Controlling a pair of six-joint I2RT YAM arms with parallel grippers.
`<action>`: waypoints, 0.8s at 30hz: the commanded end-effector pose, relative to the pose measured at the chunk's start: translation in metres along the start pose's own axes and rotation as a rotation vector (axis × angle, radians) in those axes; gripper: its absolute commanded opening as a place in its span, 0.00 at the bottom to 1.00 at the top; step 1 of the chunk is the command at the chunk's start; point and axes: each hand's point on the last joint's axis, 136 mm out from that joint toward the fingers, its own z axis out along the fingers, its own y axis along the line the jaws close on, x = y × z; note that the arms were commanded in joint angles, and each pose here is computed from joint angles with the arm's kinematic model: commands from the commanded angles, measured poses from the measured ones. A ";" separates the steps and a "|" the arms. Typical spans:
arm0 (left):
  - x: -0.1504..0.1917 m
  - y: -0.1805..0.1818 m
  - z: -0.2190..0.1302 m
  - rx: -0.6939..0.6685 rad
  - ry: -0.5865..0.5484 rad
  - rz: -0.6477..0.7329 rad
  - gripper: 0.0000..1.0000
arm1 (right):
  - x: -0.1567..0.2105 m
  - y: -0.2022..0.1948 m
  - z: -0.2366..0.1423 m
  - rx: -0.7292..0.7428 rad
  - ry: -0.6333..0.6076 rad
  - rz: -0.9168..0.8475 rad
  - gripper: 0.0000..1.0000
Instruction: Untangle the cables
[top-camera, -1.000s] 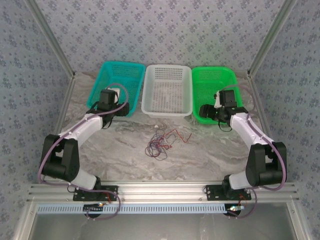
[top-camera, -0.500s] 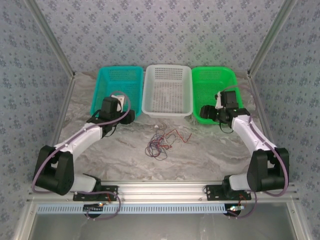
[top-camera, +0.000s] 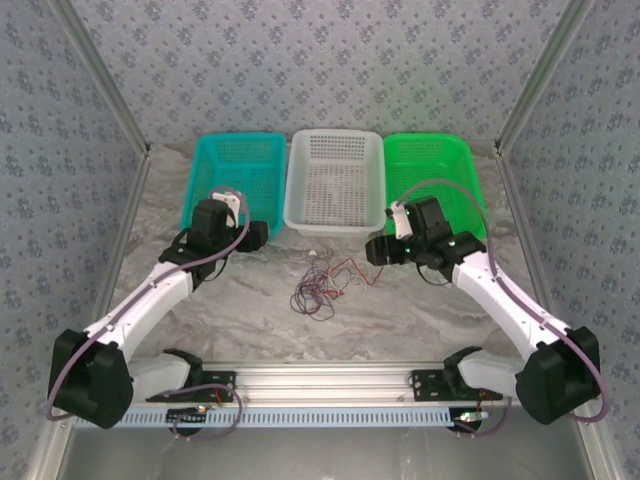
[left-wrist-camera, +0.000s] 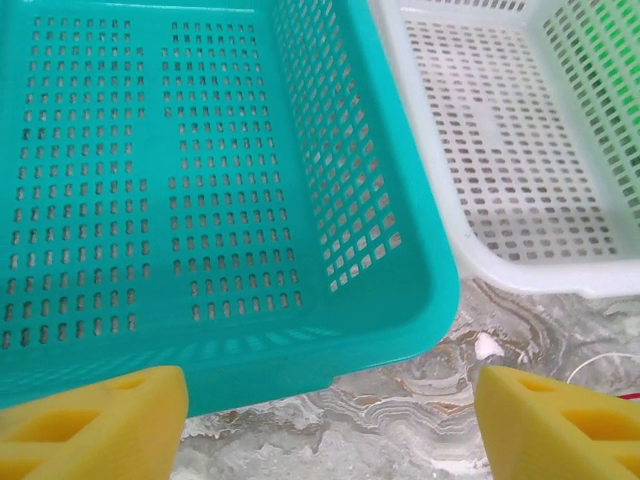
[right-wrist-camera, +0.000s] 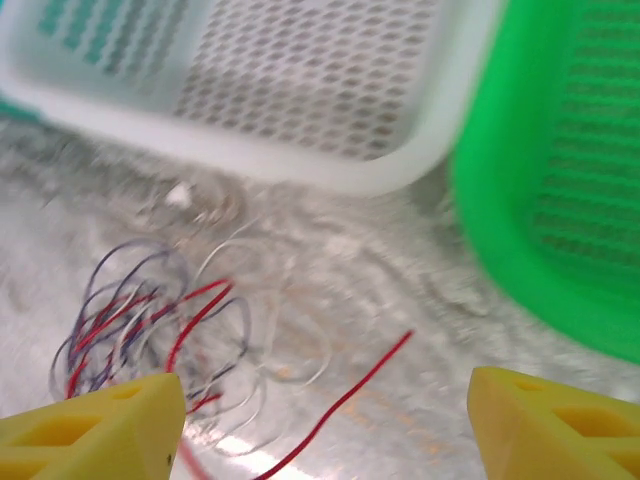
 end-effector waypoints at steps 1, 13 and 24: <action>-0.020 -0.008 -0.008 0.021 -0.045 0.019 0.83 | 0.027 0.017 -0.004 -0.059 0.086 -0.039 0.75; -0.021 -0.023 -0.003 0.109 -0.051 -0.019 0.88 | 0.050 0.031 0.046 0.000 0.260 -0.136 0.58; -0.021 -0.023 -0.007 0.112 -0.066 0.000 0.89 | 0.028 0.052 0.017 -0.091 0.163 -0.170 0.00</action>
